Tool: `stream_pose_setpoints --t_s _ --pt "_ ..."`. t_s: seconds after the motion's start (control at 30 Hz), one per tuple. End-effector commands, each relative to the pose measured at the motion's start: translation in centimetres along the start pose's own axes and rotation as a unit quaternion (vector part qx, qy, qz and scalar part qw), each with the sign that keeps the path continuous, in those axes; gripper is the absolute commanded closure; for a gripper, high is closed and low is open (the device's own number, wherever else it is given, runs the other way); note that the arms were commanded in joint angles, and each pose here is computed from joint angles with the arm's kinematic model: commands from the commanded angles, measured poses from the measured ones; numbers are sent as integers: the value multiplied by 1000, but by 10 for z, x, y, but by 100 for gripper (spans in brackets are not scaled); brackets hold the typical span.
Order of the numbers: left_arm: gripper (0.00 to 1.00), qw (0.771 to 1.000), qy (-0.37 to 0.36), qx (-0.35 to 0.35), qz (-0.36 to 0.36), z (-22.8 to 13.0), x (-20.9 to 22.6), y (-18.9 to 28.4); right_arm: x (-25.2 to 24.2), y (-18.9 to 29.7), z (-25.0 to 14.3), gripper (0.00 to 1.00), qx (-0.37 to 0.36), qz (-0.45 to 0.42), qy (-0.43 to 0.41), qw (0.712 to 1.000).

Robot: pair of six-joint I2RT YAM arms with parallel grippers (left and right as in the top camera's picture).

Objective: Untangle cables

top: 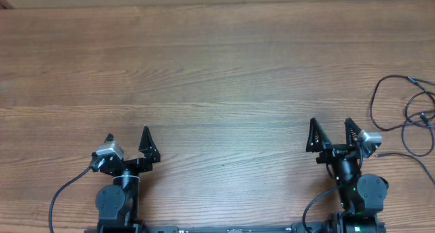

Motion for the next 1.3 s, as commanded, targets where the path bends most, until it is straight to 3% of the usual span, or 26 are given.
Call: stream_pose_setpoints --t_s 0.0,0.3,1.27 --pt "0 1000 -9 -3 0 0 1 0 0 8 -5 0 -1 -1 69 998" --pt "0 1000 -9 -3 0 0 1 0 10 10 -6 0 -4 31 177 984" --pt "0 1000 -9 -3 0 0 1 0 10 10 -5 0 -5 31 155 987"
Point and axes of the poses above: each gripper's point midway between its finger pads, its own y axis back along the fingers, its own x axis along the line the jaws close on, z = x × y, the point moved 6 cm from there along y, back along the fingers
